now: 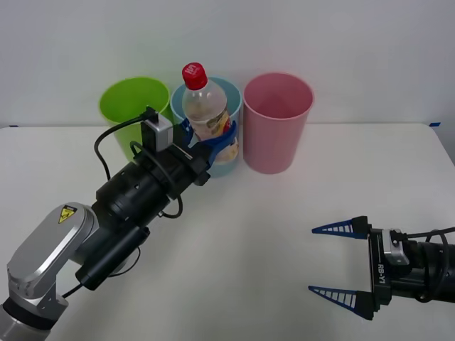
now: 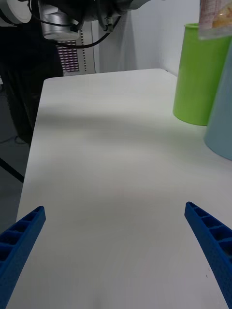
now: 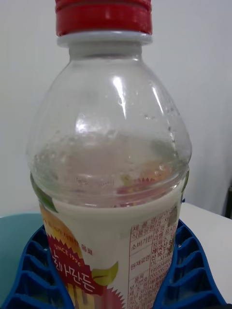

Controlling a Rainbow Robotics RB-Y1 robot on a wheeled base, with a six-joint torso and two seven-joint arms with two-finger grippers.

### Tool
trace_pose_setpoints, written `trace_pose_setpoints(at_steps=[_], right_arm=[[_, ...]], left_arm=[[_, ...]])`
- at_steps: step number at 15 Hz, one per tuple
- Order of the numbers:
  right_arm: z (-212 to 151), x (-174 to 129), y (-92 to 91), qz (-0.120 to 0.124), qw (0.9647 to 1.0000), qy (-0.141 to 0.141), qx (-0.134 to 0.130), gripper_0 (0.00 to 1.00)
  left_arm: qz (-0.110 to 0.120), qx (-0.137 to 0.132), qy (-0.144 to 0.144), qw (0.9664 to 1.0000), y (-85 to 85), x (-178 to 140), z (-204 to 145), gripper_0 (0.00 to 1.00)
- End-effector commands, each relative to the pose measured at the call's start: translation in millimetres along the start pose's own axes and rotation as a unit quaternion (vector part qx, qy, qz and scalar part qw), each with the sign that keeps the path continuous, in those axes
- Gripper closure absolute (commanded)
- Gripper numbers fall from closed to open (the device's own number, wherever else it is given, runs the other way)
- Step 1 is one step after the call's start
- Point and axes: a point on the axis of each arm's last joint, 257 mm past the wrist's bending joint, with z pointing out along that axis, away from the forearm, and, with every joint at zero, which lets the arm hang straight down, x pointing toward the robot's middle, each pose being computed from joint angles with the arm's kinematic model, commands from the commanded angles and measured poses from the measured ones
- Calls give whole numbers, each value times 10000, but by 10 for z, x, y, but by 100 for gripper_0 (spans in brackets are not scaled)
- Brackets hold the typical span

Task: Put cans in the blue bin and PET bottles in the pink bin and trash in the green bin.

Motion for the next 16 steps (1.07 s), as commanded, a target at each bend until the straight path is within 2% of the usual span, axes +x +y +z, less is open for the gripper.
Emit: trace_pose_setpoints(at_steps=[1, 10, 16], right_arm=[[0, 0, 0, 0, 10000, 0, 0, 0], [0, 0, 0, 0, 10000, 0, 0, 0], [0, 0, 0, 0, 10000, 0, 0, 0]], left_arm=[[-31, -168, -89, 9998, 10, -132, 140, 100], [-309, -650, -382, 9967, -41, -515, 452, 100], [-408, -769, -525, 9948, -122, -665, 652, 100]])
